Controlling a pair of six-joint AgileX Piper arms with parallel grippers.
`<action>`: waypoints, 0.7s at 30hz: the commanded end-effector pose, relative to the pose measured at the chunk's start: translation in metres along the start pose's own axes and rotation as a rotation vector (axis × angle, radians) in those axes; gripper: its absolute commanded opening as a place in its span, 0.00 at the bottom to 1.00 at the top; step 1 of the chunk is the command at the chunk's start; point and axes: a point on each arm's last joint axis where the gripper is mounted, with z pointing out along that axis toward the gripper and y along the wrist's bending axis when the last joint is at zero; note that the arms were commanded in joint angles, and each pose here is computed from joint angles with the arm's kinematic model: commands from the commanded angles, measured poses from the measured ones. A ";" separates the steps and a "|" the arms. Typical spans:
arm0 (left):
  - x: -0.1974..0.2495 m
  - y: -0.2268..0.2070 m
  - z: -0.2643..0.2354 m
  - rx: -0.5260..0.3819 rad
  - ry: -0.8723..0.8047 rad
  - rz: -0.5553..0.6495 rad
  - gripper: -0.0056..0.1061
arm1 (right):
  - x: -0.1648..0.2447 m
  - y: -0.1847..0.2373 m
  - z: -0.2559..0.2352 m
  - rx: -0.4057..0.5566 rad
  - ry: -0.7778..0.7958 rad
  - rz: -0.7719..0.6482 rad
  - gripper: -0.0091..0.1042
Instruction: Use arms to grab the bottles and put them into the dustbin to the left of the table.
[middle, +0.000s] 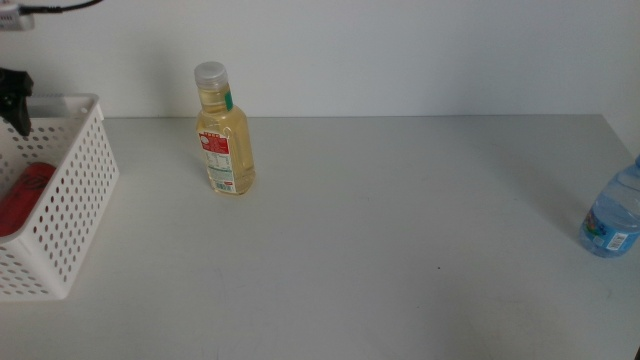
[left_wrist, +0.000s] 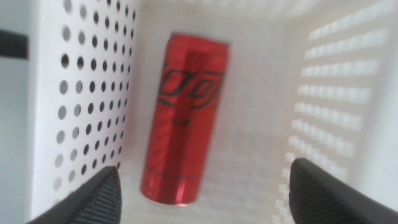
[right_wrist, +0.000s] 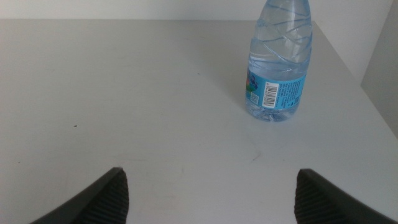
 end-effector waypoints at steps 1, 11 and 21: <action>0.002 -0.017 -0.062 0.009 -0.174 -0.013 0.86 | -0.010 0.000 -0.003 0.000 -0.102 -0.016 0.91; 0.046 -0.090 -0.119 0.094 -0.507 0.103 0.86 | -0.010 0.000 -0.003 0.000 -0.102 -0.016 0.91; 0.096 -0.144 -0.096 0.216 -0.701 0.252 0.85 | -0.010 0.000 -0.003 0.000 -0.102 -0.016 0.91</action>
